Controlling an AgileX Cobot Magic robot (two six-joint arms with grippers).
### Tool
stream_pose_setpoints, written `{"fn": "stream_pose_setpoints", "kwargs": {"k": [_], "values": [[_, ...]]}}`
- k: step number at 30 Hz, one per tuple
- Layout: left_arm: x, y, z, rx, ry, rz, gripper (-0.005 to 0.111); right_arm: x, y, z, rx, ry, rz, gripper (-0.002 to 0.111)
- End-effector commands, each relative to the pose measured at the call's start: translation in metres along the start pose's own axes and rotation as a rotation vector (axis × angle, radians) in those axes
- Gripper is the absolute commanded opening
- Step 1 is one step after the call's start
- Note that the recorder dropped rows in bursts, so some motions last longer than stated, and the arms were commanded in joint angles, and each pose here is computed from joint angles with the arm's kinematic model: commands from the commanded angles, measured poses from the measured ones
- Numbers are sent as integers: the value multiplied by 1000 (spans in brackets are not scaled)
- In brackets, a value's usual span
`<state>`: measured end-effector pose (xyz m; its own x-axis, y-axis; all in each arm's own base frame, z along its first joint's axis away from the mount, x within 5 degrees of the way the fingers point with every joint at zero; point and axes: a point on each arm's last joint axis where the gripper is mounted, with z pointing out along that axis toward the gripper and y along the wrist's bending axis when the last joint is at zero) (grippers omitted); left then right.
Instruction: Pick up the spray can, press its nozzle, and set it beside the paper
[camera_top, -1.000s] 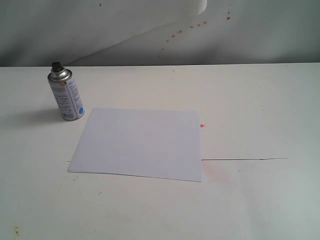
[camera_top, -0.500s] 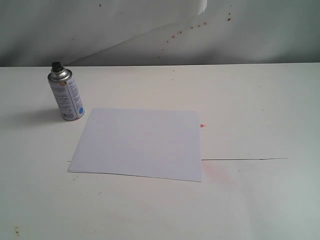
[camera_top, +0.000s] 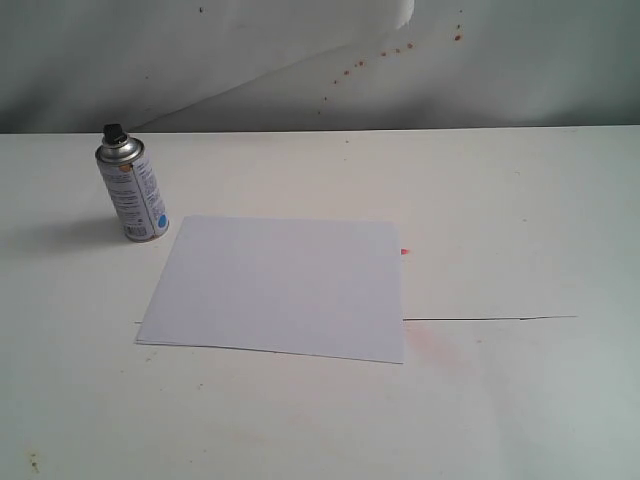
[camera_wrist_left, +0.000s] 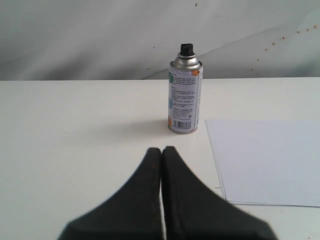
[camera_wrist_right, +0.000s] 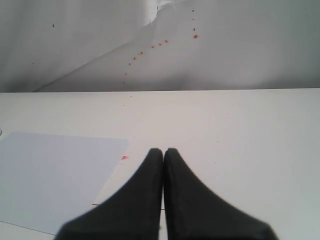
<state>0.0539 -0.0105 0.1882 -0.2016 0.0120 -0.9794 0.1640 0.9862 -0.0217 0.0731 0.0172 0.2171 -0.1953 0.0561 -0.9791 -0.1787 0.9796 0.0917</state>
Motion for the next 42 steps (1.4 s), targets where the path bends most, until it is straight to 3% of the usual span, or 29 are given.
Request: {"fn": "stream_pose_setpoints", "kwargs": {"k": [1, 24, 30, 34, 42], "values": [[1, 0, 0, 4, -7, 7, 0, 0, -1, 0, 8, -4, 1, 0], [1, 0, 0, 4, -7, 7, 0, 1, 0, -2, 7, -17, -13, 0], [1, 0, 0, 4, -7, 7, 0, 5, -11, -17, 149, -44, -75, 0], [1, 0, 0, 4, -7, 7, 0, 24, -13, -15, 155, -84, -48, 0], [1, 0, 0, 4, -7, 9, 0, 36, -15, -16, 174, 61, -118, 0]]}}
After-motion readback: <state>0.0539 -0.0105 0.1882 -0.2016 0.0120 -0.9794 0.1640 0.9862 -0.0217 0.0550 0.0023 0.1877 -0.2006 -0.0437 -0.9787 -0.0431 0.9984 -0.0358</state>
